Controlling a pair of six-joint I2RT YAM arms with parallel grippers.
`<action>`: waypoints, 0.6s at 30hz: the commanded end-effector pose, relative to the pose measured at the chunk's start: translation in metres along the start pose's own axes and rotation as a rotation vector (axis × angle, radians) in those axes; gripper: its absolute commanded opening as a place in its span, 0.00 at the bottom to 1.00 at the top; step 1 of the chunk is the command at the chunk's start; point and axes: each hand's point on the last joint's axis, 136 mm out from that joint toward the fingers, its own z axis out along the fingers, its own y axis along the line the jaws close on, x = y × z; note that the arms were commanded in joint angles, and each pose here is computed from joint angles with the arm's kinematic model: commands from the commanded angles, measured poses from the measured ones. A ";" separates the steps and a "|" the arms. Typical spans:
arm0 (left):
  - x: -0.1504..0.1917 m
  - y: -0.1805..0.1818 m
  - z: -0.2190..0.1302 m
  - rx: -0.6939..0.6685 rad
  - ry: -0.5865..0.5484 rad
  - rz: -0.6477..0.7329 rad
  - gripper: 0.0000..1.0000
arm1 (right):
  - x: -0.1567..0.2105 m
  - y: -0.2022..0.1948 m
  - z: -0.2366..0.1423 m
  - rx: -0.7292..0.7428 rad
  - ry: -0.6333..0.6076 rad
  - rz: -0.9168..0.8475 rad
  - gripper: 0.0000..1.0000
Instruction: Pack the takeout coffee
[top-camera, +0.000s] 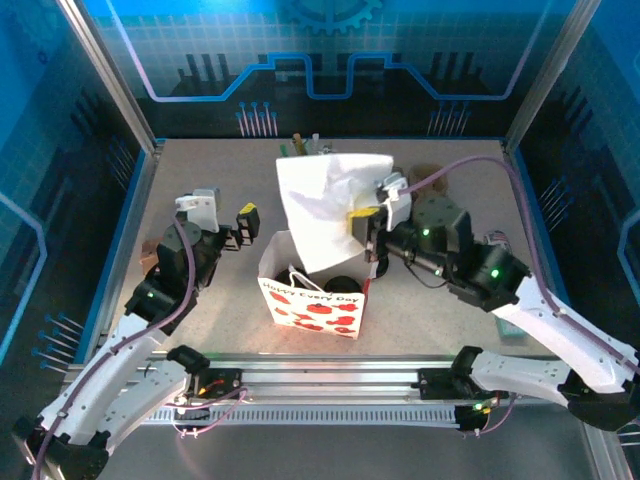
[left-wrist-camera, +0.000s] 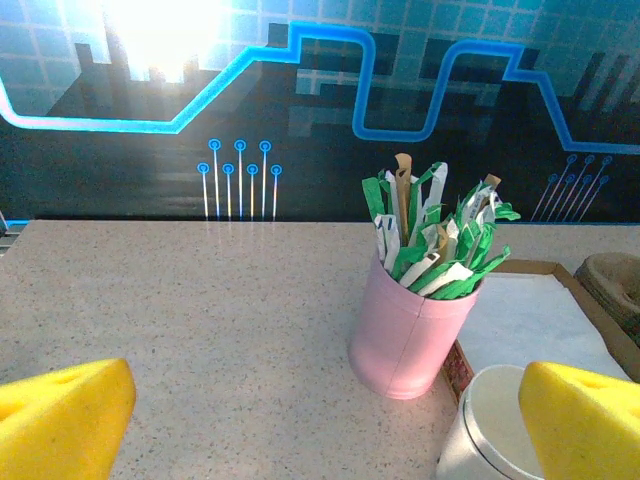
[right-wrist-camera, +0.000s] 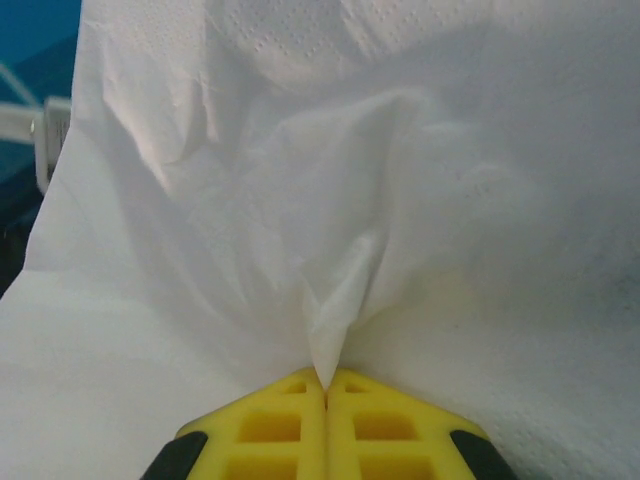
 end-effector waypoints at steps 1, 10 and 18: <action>-0.005 0.006 -0.002 -0.021 -0.030 -0.022 0.99 | 0.000 0.007 0.003 0.022 -0.073 -0.029 0.00; -0.004 0.005 -0.002 -0.018 -0.031 -0.028 0.99 | 0.065 0.009 0.035 0.082 0.068 -0.056 0.00; -0.002 0.004 -0.001 -0.012 -0.025 -0.031 0.99 | 0.088 0.007 0.043 0.106 0.132 -0.068 0.00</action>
